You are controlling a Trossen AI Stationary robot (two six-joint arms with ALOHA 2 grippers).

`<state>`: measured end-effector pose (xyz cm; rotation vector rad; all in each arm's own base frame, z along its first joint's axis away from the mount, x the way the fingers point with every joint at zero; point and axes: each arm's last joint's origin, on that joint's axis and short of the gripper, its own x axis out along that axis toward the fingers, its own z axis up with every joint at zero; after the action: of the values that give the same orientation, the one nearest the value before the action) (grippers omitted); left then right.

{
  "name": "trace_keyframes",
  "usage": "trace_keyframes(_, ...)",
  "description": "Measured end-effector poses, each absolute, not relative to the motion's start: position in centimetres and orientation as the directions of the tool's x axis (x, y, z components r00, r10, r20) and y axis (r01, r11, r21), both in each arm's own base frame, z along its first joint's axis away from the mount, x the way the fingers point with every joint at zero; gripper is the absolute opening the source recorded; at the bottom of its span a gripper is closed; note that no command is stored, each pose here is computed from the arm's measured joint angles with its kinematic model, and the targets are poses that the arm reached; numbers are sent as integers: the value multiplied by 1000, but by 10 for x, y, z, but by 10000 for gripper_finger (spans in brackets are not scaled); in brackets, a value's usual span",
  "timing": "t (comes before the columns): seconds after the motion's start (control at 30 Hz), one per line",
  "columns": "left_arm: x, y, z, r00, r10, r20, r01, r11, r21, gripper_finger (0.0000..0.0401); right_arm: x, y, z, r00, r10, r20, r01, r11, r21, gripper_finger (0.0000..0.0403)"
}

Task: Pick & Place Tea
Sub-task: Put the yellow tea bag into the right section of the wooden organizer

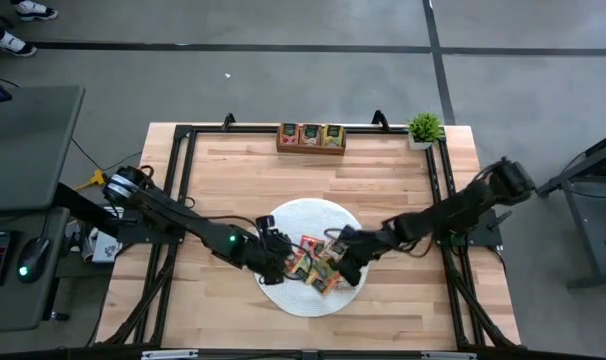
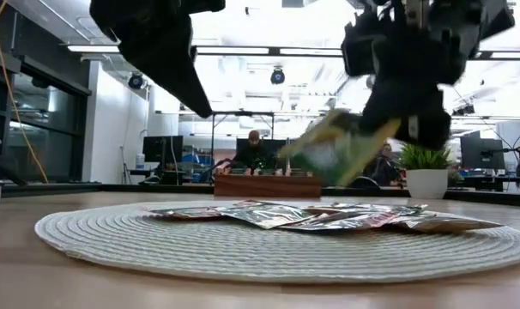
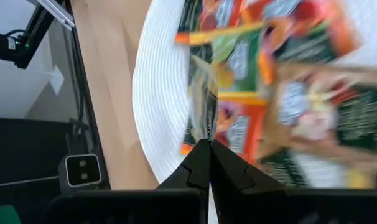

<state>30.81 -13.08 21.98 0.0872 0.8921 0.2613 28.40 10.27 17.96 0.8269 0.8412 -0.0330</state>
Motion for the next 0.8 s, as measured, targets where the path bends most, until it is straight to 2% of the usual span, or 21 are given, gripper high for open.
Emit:
trace_keyframes(0.23,294,-123,221,576,304,-759,-224,951,211,177,251,56,234,668,179,-723,341,790,510,0)
trace_keyframes(0.43,292,-112,208,599,301,-742,-287,946,152,177,236,7,290,600,46,-799,327,897,297,0)
trace_keyframes(0.53,292,-105,209,630,275,-726,-302,948,98,177,237,-18,314,581,-13,-814,261,950,171,0)
trace_keyframes(0.8,289,-81,202,723,201,-661,-291,956,-27,177,247,-86,337,486,-142,-862,151,986,-77,0)
